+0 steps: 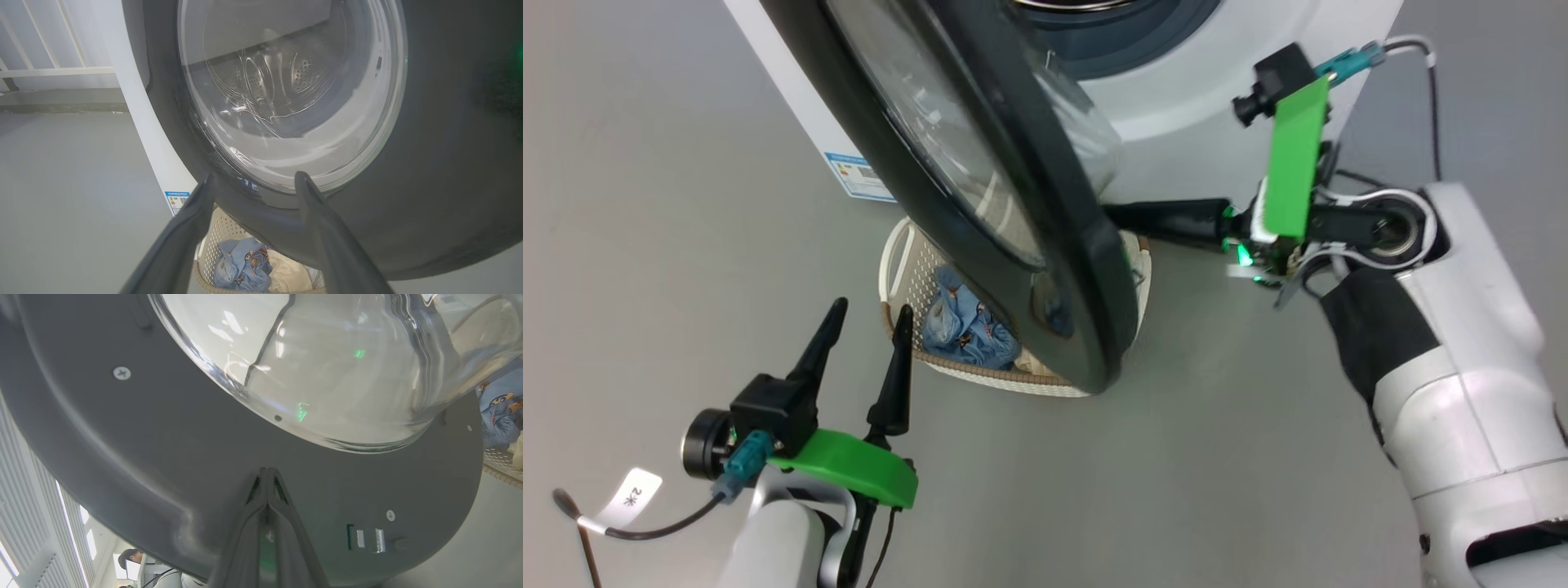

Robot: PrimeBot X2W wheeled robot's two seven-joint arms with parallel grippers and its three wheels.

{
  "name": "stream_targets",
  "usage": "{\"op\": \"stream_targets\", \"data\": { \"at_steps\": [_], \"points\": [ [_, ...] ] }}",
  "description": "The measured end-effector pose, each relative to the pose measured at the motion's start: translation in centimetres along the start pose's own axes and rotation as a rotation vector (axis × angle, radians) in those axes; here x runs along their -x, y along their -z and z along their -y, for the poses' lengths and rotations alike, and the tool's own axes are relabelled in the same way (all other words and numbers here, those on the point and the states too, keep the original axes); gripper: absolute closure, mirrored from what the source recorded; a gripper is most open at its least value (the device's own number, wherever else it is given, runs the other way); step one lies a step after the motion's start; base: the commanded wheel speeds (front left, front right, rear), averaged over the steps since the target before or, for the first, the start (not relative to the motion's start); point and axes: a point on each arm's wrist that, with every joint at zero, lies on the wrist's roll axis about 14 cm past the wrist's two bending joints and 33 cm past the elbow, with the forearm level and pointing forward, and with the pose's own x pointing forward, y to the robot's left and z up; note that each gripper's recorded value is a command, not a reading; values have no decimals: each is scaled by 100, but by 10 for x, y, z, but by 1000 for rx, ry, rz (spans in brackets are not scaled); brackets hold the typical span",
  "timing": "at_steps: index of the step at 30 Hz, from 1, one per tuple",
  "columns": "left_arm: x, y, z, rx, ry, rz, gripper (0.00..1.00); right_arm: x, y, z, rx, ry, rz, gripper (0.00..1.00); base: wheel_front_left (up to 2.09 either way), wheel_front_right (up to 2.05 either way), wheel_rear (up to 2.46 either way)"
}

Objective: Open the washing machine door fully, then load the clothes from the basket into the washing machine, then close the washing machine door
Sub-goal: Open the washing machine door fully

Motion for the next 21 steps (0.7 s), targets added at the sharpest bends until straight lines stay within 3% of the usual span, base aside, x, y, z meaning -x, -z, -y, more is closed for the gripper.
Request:
{"op": "stream_targets", "data": {
  "at_steps": [21],
  "points": [
    [2,1,-2,2,-4,-5,0,-51,44,-3,-53,-43,-76,100,0,0,0]
  ]
}}
